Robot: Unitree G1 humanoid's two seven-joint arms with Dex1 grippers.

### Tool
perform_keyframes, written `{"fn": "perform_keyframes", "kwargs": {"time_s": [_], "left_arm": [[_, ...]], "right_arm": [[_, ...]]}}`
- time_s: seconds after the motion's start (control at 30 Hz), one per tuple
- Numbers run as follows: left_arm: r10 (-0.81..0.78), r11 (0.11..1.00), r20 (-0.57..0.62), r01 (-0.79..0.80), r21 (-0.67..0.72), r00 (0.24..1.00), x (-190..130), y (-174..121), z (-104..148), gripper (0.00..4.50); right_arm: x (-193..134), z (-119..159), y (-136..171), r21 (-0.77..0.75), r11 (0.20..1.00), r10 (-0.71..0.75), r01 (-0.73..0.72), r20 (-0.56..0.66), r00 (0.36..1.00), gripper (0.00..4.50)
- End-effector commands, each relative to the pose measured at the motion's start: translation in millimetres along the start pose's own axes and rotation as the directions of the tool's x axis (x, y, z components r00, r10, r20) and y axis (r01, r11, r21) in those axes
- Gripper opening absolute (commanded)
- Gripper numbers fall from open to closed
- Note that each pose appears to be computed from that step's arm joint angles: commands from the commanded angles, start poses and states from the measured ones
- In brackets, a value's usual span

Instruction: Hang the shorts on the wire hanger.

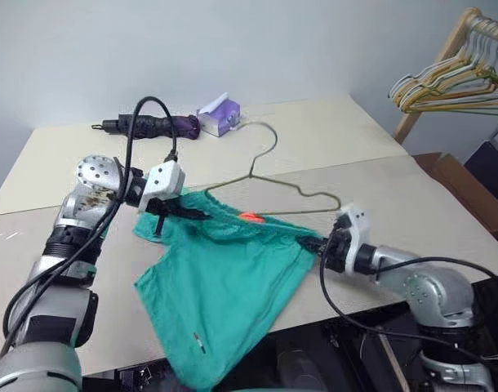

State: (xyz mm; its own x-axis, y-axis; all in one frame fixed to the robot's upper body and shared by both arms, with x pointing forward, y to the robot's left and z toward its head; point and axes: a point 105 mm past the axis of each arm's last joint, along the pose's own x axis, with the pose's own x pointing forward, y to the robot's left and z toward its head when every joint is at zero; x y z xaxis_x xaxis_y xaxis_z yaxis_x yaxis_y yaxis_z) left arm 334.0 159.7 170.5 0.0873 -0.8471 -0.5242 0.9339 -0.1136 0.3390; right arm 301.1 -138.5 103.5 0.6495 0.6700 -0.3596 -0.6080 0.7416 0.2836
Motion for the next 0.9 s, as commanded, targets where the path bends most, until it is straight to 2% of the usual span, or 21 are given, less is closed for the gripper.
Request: {"fn": "perform_keyframes", "kwargs": {"time_s": [0.03,0.4,0.53,0.7,0.8,0.9], "left_arm": [[0.035,0.999,-0.034,-0.034,0.013,0.999,-22,-2,1,0.08],[0.124,0.992,-0.151,-0.126,0.0,0.981,-45,-5,-19,0.08],[0.196,0.978,-0.132,-0.203,-0.043,0.972,-55,2,-20,0.08],[0.085,0.986,-0.159,-0.106,-0.131,0.984,-64,-18,-23,0.08],[0.04,0.99,-0.236,-0.07,-0.12,0.971,-72,-28,-32,0.08],[0.062,0.991,-0.339,-0.098,-0.092,0.939,-84,-25,-47,0.08]], "right_arm": [[-26,17,-32,-0.042,0.992,-0.115,0.116,0.031,0.993,0.03],[-43,18,-50,-0.099,0.986,-0.136,0.134,-0.017,0.991,0.03],[-47,19,-51,-0.117,0.985,-0.129,0.126,-0.02,0.991,0.03],[-52,16,-58,-0.125,0.981,-0.155,0.149,-0.036,0.987,0.03],[-55,15,-63,-0.136,0.978,-0.167,0.159,-0.048,0.985,0.03],[-61,15,-67,-0.159,0.974,-0.172,0.16,-0.066,0.983,0.03]]}}
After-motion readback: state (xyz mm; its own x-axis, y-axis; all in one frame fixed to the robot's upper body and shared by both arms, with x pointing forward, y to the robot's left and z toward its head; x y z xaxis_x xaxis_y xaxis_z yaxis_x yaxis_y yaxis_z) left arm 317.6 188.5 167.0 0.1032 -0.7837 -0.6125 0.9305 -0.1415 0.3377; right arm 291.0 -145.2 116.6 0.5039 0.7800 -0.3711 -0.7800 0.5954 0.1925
